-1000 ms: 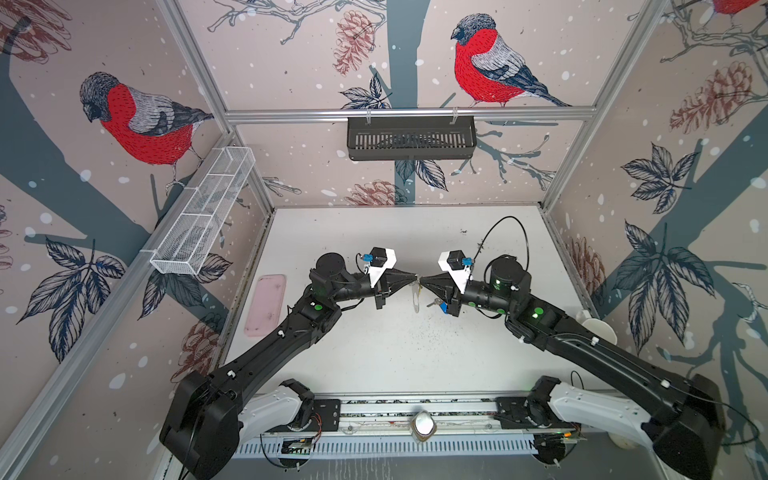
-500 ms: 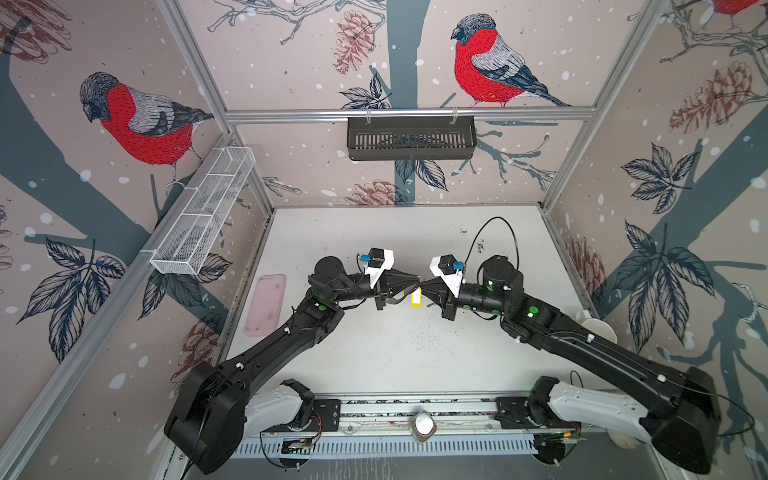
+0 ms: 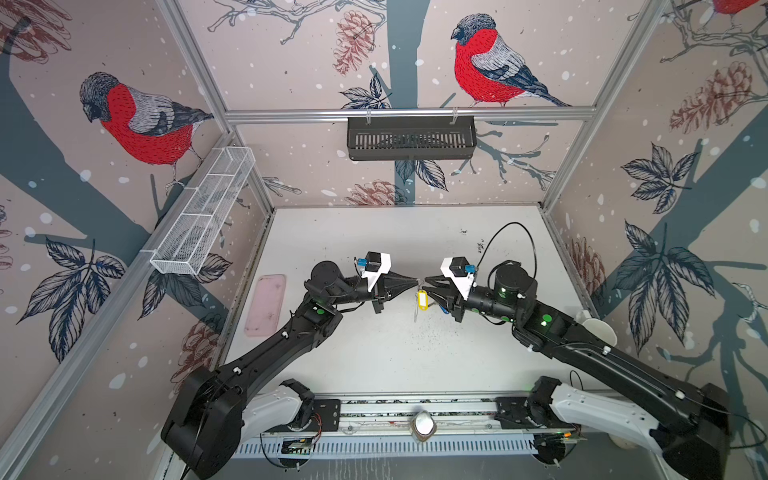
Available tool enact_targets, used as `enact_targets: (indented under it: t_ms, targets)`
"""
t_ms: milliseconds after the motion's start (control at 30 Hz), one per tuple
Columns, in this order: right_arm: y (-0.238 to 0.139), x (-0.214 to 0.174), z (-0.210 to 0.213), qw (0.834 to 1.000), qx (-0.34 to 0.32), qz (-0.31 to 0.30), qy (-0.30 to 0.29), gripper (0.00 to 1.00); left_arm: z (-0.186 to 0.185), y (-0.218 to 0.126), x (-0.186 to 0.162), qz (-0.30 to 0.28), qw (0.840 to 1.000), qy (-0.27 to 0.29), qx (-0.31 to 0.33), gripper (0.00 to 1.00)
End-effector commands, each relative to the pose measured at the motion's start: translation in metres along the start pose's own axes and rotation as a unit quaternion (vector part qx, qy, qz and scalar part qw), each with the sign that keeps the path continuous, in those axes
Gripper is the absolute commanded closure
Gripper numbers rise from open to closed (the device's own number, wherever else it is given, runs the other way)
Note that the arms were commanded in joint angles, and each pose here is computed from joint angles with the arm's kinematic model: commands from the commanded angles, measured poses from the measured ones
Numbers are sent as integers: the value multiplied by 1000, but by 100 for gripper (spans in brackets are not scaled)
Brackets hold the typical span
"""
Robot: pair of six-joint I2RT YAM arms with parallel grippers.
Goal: Put the keys on the keyring
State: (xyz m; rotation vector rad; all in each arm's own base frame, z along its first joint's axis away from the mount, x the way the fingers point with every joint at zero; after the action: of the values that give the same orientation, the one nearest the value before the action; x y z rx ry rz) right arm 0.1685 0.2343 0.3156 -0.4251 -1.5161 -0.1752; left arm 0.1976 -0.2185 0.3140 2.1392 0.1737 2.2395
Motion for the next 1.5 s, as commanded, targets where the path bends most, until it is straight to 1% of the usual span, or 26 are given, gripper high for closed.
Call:
enact_targets:
  t_ms: [0,100,267,500,1033,1333,1433,1467]
  targets:
    - [-3,5,-3,1000,-19,-10,-8,77,-2,-1,8,-15,1000,20,-3,100]
    - [-3,7,-2,1000,-14,-15,-12,78,-2,-1,7,-15,1000,20,-4,100]
    - [-1,10,4,999,13,-25,-22,78,-2,0,6,-12,1000,19,-5,100]
    - [3,12,6,999,29,-25,-29,79,-2,0,5,-12,1000,20,-7,100]
    - [3,20,7,998,31,-38,-37,82,-3,0,4,-12,1000,15,-17,100]
    - [7,18,10,998,41,-33,-39,89,-5,0,6,-17,999,20,-21,100]
    - [7,18,10,998,42,-32,-39,89,-5,-1,5,-18,999,20,-21,100]
    - [8,18,10,998,42,-31,-39,87,-6,-1,6,-19,999,22,-22,100]
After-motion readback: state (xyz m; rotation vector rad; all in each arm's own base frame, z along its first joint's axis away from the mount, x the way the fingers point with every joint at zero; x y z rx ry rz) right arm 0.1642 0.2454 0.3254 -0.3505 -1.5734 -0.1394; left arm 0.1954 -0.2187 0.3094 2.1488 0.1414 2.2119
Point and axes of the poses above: each gripper's point midway between its finger pads, its own y axis out along the fingers, its own z axis along the line the jaws close on, x = y × z, the point moved 7 cm from there along -y, back along the fingers, and after that the axes turned 1 degree about y, right-handed, at the moved point
